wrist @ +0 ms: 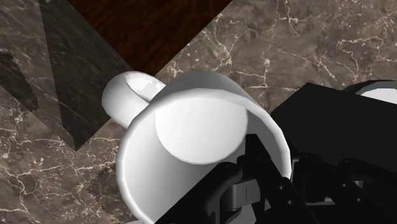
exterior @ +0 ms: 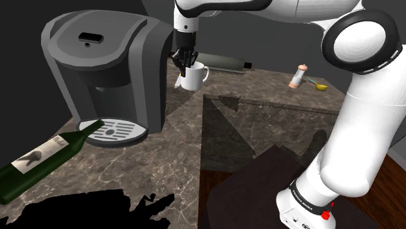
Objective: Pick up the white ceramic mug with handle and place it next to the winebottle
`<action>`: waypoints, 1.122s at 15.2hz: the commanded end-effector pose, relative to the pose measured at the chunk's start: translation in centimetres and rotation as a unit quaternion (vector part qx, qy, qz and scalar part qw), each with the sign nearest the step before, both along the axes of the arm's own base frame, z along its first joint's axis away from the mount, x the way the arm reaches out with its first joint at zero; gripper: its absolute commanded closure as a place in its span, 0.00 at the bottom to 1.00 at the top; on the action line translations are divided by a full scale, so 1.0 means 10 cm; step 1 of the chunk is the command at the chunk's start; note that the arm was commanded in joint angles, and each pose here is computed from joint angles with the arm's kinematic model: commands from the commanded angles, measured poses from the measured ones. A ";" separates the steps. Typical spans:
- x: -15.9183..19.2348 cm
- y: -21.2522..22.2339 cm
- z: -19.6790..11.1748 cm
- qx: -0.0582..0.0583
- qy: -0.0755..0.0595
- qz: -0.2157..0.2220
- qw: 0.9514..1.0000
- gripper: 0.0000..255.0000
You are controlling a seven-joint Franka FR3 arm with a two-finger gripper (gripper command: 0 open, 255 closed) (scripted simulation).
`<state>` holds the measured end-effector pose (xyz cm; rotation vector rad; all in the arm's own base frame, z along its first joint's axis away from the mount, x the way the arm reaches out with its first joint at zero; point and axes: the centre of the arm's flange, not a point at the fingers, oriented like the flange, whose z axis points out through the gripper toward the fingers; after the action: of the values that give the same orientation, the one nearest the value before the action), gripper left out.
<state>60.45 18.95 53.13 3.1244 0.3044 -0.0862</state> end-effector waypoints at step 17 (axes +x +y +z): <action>-1.25 2.01 -0.01 0.000 0.000 -0.001 1.000 1.00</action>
<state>48.47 37.67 53.07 3.1240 0.3016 -0.0839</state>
